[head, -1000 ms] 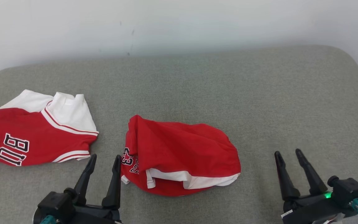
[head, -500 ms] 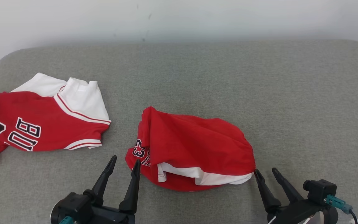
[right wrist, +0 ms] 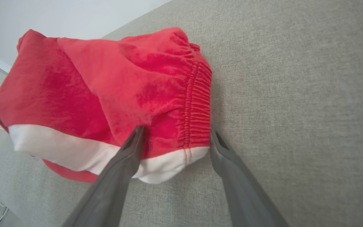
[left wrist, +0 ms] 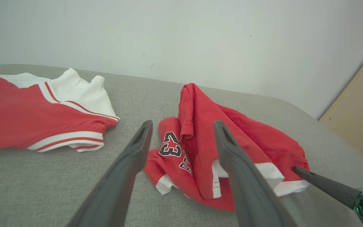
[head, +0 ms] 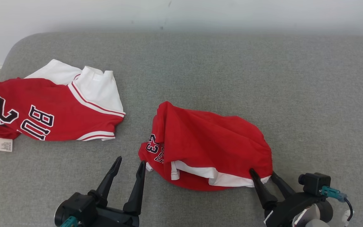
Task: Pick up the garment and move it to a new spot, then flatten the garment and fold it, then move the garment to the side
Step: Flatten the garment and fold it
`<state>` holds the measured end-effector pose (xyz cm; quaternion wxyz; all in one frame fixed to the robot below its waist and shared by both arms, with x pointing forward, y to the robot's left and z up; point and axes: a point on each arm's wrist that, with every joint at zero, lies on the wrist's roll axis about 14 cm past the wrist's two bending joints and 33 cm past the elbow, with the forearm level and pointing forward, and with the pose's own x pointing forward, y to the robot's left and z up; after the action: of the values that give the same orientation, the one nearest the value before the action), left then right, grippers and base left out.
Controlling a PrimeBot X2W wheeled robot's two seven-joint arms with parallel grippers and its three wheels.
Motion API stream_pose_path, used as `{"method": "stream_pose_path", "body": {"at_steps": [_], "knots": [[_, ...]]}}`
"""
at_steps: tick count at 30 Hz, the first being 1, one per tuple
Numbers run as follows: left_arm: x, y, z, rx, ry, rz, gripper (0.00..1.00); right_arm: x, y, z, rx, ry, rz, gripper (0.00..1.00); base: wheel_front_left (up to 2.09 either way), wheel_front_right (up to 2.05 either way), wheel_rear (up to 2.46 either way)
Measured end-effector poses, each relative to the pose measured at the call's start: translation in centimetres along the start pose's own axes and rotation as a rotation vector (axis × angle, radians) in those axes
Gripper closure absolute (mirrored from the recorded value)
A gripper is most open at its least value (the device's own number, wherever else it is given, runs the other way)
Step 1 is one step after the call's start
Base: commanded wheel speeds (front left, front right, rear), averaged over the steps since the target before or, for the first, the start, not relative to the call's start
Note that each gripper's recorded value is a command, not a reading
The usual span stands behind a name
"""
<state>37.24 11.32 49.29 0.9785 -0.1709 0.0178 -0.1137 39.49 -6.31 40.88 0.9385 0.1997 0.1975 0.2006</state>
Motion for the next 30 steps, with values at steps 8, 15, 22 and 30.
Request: {"method": "stream_pose_path", "body": {"at_steps": [8,15,22,30], "knots": [[-0.1,0.2,-0.4,-0.004,0.011,0.009,0.0,0.4,0.1,-0.7,0.023,0.038,0.011,1.0,0.0,0.0,0.0],[-0.4,-2.3,-2.0,-0.025,0.056,-0.083,0.0,0.4,0.1,1.3,0.059,-0.035,0.012,1.0,0.0,0.0,0.0],[-0.6,-3.9,-5.5,-0.019,0.202,-0.148,0.0,0.5,0.4,3.2,0.06,-0.093,0.029,1.0,0.0,0.0,0.0],[0.7,-4.3,-8.0,-0.037,0.303,-0.157,0.0,0.7,1.1,3.8,0.055,-0.108,0.055,1.0,0.0,0.0,0.0]]}}
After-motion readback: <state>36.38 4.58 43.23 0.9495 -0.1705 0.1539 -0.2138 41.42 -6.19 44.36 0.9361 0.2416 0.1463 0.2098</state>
